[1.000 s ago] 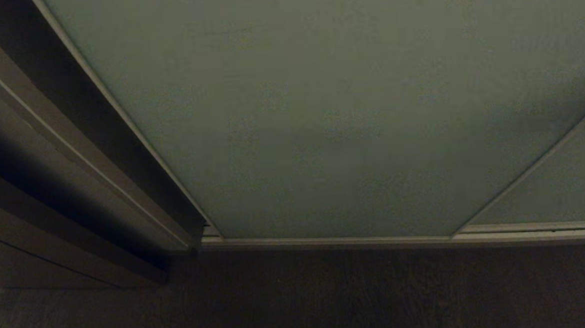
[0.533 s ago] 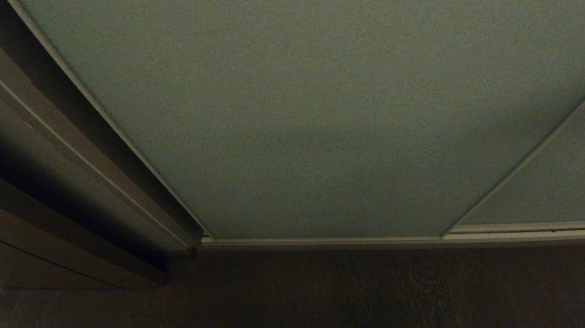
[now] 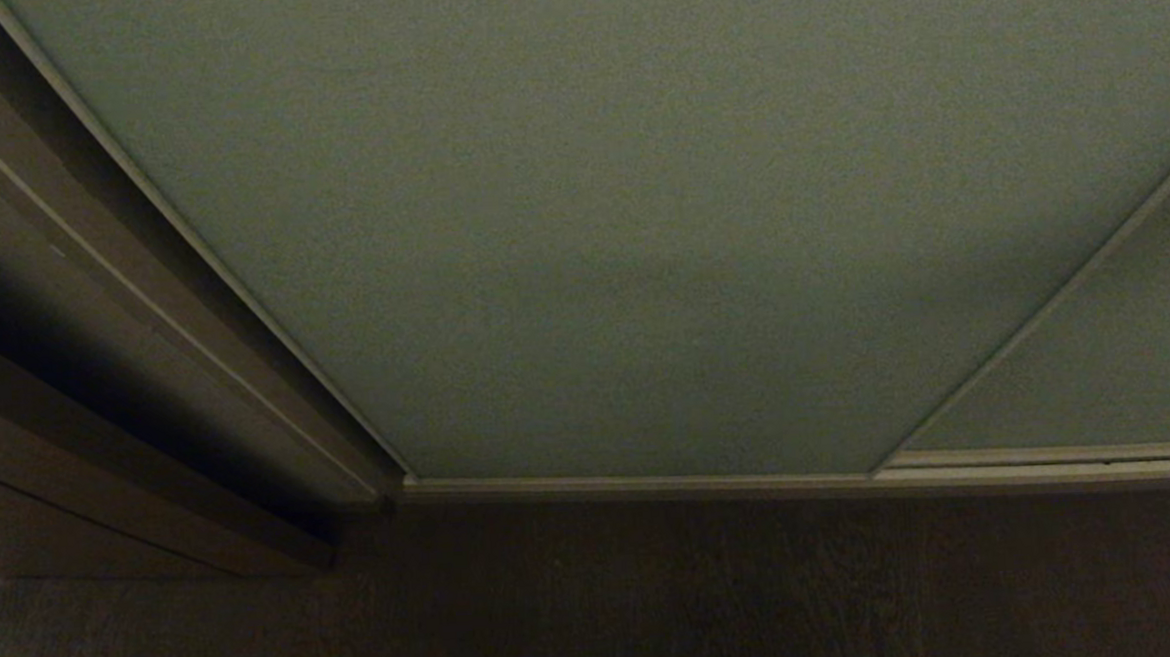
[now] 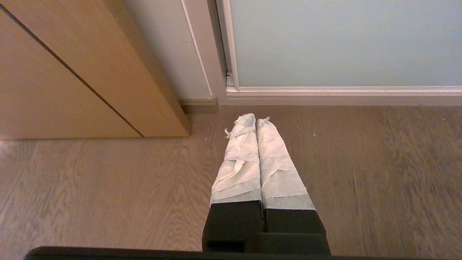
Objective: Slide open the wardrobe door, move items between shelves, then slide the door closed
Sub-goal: Close the door
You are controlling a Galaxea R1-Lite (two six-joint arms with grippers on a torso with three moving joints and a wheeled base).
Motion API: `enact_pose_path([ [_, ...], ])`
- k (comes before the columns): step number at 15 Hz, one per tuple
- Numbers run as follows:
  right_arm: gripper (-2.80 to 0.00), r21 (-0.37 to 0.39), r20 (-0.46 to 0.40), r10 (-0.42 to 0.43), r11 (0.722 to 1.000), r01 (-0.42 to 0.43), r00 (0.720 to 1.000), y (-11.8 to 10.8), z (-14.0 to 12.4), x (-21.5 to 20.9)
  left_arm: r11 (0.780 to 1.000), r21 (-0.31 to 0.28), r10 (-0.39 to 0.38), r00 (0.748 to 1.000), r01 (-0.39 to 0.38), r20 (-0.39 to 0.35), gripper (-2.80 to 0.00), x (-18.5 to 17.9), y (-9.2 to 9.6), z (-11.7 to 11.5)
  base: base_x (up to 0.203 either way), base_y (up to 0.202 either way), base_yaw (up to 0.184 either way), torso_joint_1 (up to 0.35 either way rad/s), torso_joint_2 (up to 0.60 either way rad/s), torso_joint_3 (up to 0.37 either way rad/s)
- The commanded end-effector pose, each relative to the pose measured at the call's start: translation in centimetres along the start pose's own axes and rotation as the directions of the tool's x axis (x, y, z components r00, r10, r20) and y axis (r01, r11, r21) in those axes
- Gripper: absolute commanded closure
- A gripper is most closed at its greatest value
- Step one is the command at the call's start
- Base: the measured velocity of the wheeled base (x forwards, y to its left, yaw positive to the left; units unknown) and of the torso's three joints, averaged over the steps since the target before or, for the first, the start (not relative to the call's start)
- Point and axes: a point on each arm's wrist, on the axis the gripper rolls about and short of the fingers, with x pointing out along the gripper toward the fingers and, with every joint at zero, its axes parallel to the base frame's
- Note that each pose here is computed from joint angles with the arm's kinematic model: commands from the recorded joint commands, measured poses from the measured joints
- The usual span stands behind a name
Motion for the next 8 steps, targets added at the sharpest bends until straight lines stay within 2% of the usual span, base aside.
enact_pose_path([
  [1,0.0,-0.058,-0.046,0.01,0.998,-0.013,0.999,2.5,-2.3,-1.9,1.0,0.0,-0.002,1.0,0.002,-0.001,0.0,0.0,0.0,0.0,0.0,0.0,0.0,0.0,0.0,0.0],
  [4,0.0,-0.15,-0.13,-0.001,0.988,-0.019,0.992,5.7,-8.1,-5.7,1.0,0.0,0.0,1.0,0.0,-0.002,0.0,0.0,0.0,0.0,0.0,0.0,0.0,0.0,0.0,0.0],
  [6,0.0,-0.188,-0.129,0.025,0.981,-0.049,0.991,7.4,-11.3,-9.3,1.0,0.0,0.001,1.0,-0.001,-0.002,0.0,0.0,0.0,0.0,0.0,0.0,0.0,0.0,0.0,0.0],
  [8,0.0,-0.219,-0.113,0.027,0.974,-0.052,0.993,8.1,-15.1,-12.9,1.0,0.0,-0.002,1.0,0.002,0.0,0.0,0.0,0.0,0.0,0.0,0.0,0.0,0.0,0.0,0.0],
])
